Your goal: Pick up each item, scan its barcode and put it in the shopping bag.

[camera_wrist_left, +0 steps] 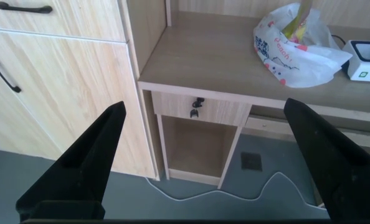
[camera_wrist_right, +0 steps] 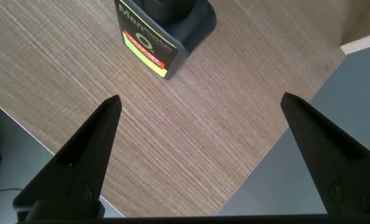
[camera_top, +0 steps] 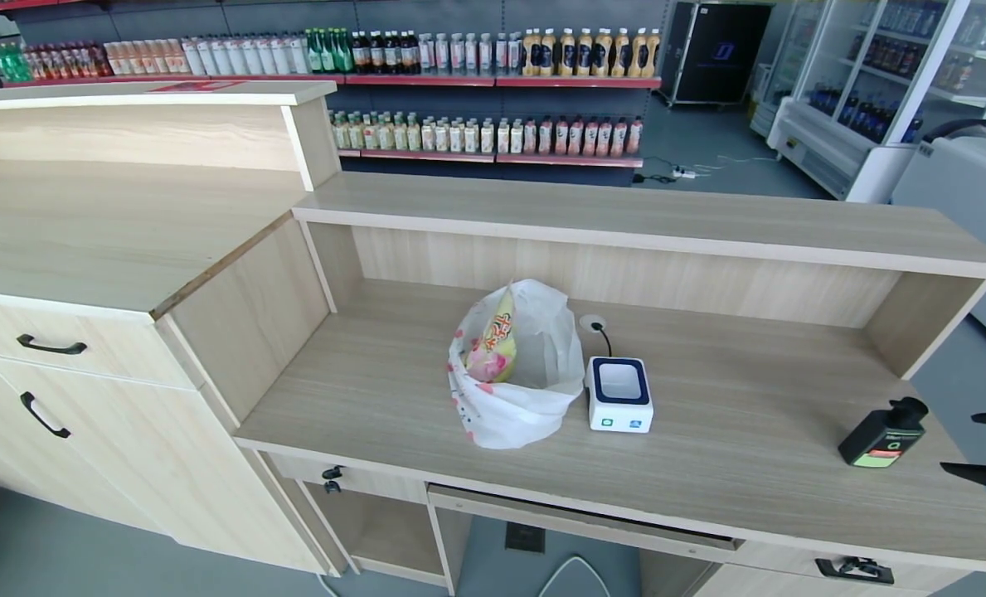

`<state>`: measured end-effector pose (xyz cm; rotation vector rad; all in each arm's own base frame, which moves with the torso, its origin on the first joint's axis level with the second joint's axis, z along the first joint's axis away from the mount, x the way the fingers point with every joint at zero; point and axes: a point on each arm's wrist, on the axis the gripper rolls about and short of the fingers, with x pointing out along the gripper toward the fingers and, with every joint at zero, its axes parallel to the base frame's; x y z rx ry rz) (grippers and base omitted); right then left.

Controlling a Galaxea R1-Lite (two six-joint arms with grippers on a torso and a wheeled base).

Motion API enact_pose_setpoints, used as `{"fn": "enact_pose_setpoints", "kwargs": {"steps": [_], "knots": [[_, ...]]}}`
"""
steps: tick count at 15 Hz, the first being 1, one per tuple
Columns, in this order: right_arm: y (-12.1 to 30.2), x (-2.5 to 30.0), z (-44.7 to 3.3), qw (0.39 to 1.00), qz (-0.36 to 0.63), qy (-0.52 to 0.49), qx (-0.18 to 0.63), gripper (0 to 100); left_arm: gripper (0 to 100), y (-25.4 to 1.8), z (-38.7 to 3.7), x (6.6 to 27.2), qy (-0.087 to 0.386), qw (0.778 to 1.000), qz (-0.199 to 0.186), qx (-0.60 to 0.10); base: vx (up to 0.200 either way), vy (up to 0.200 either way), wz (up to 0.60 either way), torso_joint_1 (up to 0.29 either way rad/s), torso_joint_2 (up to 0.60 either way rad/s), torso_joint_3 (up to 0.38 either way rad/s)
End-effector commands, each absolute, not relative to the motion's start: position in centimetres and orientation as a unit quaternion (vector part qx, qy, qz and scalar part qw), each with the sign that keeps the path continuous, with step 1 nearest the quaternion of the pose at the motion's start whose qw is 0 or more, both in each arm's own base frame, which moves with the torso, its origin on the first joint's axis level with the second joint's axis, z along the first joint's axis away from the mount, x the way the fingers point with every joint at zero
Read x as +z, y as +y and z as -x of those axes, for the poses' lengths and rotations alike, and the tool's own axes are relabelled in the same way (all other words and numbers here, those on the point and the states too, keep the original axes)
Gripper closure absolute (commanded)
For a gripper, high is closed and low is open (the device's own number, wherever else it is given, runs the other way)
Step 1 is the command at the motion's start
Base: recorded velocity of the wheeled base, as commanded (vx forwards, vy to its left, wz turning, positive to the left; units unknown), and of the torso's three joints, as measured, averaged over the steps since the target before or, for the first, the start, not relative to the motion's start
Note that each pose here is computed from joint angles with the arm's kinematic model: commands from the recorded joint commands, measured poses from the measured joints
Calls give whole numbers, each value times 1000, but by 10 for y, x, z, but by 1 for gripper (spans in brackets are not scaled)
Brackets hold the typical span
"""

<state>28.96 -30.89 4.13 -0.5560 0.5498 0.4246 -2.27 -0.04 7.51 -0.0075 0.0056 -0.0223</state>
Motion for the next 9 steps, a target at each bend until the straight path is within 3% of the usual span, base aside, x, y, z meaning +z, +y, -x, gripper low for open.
{"fn": "enact_pose_setpoints", "kwargs": {"steps": [1, 9], "knots": [[-303, 33, -296, 900, 265, 266, 220, 0, 0, 0, 23, 75, 3, 1000, 4, -11, 0, 0, 0, 0, 0, 0], [-282, 24, -319, 889, 278, 257, 257, 0, 0, 0, 23, 75, 3, 1000, 4, -11, 0, 0, 0, 0, 0, 0]]}}
